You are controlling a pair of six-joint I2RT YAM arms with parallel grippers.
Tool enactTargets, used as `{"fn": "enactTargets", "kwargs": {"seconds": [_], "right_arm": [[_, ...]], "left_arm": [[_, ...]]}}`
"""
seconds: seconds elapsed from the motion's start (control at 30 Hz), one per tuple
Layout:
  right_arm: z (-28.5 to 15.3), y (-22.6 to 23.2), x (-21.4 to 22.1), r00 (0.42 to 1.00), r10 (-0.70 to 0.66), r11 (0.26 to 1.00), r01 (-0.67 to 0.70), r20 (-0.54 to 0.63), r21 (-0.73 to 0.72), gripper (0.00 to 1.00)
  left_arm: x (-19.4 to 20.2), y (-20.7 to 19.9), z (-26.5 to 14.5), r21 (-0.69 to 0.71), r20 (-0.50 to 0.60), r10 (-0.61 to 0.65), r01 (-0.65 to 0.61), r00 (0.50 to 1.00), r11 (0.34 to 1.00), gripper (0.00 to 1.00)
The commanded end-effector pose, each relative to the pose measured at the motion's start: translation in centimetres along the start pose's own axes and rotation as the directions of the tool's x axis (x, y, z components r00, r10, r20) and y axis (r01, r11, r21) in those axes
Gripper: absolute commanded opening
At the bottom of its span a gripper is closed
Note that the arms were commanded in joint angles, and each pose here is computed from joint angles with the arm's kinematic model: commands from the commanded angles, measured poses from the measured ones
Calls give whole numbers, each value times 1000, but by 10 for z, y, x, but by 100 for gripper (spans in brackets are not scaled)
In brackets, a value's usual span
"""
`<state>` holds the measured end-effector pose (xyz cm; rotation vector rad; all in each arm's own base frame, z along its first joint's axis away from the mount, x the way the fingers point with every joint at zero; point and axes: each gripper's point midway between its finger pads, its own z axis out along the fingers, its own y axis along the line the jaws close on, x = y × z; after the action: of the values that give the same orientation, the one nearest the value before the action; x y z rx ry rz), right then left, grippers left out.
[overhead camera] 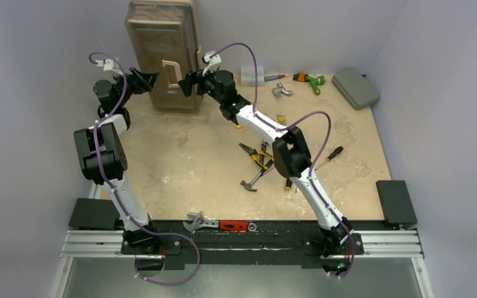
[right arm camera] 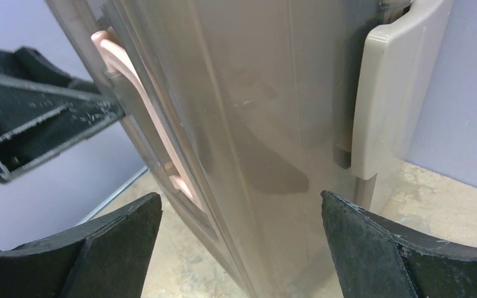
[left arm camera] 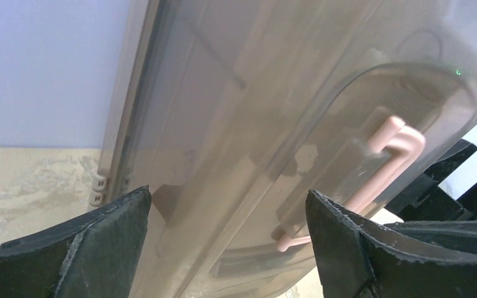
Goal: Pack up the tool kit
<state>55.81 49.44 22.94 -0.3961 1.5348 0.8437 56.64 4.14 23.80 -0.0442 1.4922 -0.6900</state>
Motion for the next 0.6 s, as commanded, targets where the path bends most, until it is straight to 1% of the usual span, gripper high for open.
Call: {"fn": "enactTargets", "kwargs": {"seconds": [0.0, 0.13, 0.17, 0.23, 0.3, 0.4, 0.57], "right_arm": [[5, -4, -56, 982, 6, 994, -26, 187, 105, 99], [10, -8, -50, 979, 39, 991, -64, 200, 121, 99], [10, -9, -49, 978, 48, 989, -75, 203, 125, 97], [10, -11, -49, 974, 65, 986, -96, 216, 138, 91], [10, -13, -50, 970, 74, 983, -110, 231, 149, 85], [11, -14, -48, 969, 76, 981, -114, 237, 155, 85], [2, -12, -52, 976, 34, 984, -70, 214, 162, 82]], "left_arm": [[-14, -18, 7, 105, 51, 46, -51, 998, 993, 88], [-4, -26, 13, 132, 42, 36, -42, 998, 990, 75], [-3, -30, 15, 139, 42, 36, -42, 998, 989, 71], [4, -39, 17, 153, 36, 38, -43, 999, 987, 65], [6, -47, 17, 152, 41, 50, -55, 998, 987, 62], [11, -63, 13, 161, 39, 66, -72, 997, 984, 60], [20, -95, 5, 193, 45, 78, -85, 996, 977, 55]]}}
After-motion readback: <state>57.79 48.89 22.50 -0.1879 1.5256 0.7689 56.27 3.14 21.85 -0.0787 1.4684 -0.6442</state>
